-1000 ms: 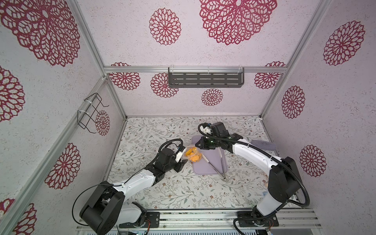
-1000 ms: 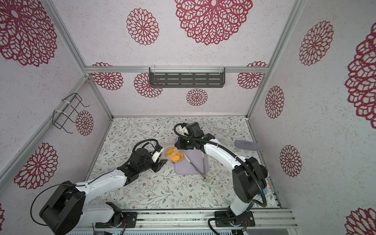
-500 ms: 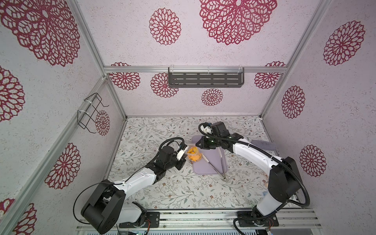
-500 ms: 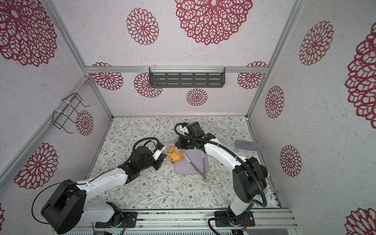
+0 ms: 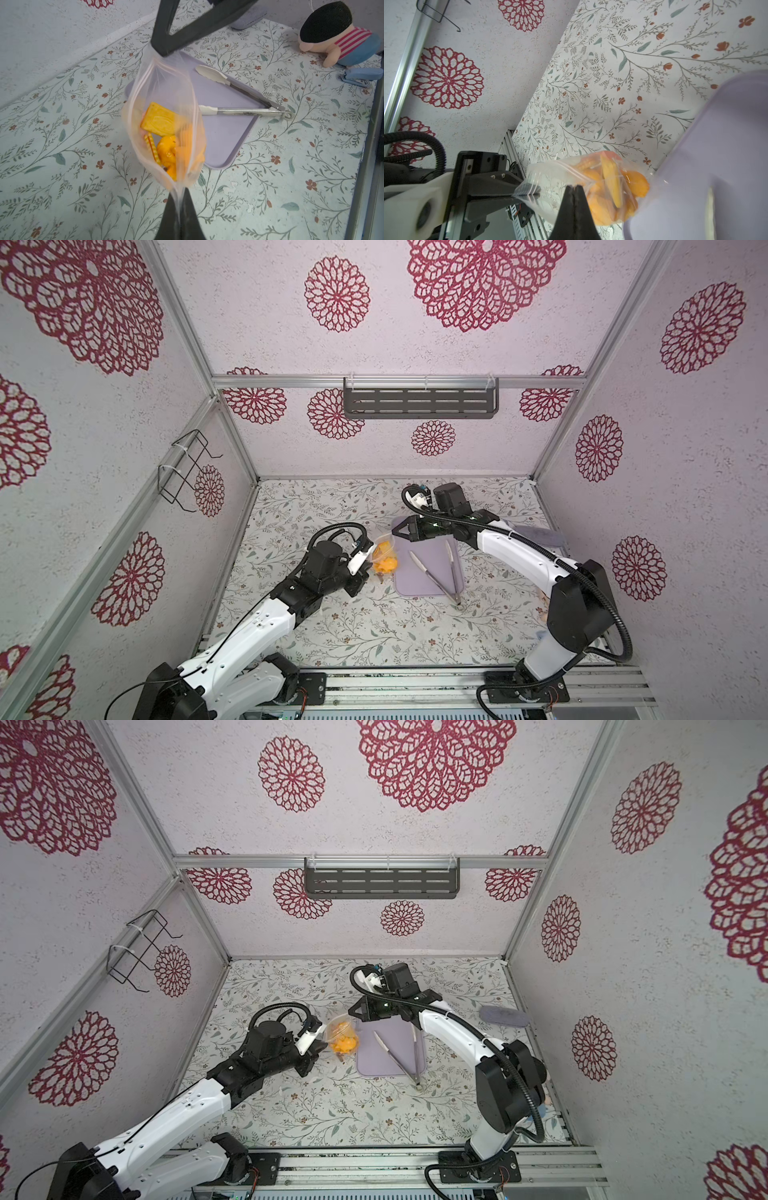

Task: Put the cookies into a resealable bag to prevent moisture
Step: Adjust the ziploc bag at the center of the board, then close the ziploc bag at the center of the board.

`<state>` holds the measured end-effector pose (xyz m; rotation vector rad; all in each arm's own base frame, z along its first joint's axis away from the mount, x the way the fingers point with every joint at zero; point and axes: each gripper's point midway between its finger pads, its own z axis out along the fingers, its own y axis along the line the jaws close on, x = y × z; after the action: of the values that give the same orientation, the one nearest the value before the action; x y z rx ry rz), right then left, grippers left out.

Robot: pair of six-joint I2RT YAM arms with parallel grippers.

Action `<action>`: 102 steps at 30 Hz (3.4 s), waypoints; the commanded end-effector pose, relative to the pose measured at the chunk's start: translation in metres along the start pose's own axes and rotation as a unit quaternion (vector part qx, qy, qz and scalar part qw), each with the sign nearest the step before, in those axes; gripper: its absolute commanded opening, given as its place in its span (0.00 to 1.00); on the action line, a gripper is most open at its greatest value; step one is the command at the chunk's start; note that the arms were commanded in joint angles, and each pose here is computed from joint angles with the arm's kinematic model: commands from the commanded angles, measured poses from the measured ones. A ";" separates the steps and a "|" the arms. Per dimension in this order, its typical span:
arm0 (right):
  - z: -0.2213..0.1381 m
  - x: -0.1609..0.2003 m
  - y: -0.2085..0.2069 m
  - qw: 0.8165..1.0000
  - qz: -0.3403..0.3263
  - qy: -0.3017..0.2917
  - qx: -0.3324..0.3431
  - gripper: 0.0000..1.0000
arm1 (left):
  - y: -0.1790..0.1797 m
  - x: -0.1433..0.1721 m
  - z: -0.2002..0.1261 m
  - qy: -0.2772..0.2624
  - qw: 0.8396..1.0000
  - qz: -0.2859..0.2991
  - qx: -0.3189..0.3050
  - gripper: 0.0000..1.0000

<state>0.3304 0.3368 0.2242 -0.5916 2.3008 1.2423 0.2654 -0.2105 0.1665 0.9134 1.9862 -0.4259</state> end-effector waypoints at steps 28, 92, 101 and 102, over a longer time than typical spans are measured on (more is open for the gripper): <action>0.033 0.088 -0.012 0.742 -0.655 0.037 -0.139 0.98 | -0.021 0.012 -0.009 -0.053 0.987 0.142 0.059 0.00; 0.052 0.085 0.005 0.790 -0.607 0.048 -0.072 0.74 | 0.010 0.011 0.005 -0.047 0.986 0.159 0.003 0.00; 0.053 0.092 -0.007 0.790 -0.608 0.058 -0.050 0.40 | 0.011 0.012 0.000 -0.057 0.987 0.150 -0.003 0.00; 0.053 0.092 -0.007 0.789 -0.610 0.059 -0.048 0.32 | 0.011 0.013 0.000 -0.057 0.987 0.149 -0.003 0.00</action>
<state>0.2692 0.3610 0.1305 -1.8307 1.3461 0.6337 0.2644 -0.1955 0.1387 1.1679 1.7887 -0.2912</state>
